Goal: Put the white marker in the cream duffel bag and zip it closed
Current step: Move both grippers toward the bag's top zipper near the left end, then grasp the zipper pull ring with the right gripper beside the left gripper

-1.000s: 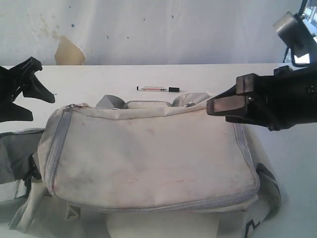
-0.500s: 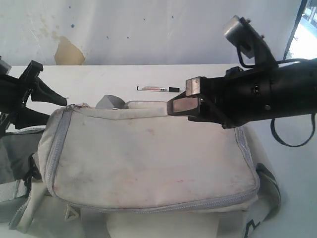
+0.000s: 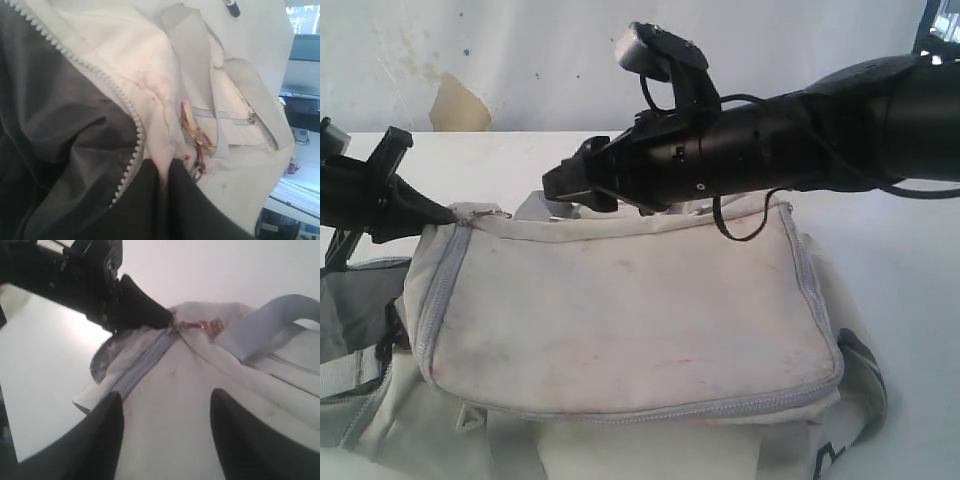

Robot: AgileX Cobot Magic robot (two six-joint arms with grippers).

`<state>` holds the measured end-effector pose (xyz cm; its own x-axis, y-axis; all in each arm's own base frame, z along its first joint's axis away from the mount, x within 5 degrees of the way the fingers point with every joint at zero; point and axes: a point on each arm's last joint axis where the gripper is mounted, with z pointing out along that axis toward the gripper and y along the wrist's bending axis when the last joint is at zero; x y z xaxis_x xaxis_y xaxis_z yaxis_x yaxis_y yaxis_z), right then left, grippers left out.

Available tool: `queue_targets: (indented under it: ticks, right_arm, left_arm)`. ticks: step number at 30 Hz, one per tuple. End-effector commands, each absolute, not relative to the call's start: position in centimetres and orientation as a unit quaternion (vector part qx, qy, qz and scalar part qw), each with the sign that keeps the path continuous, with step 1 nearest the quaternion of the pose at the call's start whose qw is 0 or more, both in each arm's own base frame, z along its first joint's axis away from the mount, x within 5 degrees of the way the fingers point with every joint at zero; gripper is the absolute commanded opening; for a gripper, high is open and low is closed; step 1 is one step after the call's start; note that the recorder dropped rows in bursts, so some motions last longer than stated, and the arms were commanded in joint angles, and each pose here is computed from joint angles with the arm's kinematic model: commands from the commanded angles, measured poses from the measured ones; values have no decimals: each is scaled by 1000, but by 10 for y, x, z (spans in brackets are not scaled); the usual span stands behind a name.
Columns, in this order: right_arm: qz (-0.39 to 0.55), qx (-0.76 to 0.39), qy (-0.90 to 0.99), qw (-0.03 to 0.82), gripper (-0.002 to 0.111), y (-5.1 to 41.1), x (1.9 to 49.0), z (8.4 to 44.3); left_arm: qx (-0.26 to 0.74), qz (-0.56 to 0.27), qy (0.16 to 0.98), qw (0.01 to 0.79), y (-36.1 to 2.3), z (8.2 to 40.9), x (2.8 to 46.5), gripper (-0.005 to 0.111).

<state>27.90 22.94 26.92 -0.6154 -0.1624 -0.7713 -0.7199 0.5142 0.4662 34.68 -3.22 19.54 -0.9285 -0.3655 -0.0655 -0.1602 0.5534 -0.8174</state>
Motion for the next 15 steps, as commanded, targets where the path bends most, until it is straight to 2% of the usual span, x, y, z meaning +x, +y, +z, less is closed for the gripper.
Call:
queue_targets:
  ticks: [1,5,10,15]
  right_arm:
    - [466,-204,810,292,44,246,296,264]
    - [517,-101,824,208,38,260,312,259]
    - [543,-34,824,157,38,273,331,255]
    - [555,1,823,125,43,285,347,246]
  left_arm:
    - [-105,-513,838,151,-38,211,350,0]
    - [-103,-523,832,153,-39,213,350,0]
    - [-29,-512,838,188,-40,213,348,0]
    - [7,-505,837,209,-40,214,348,0]
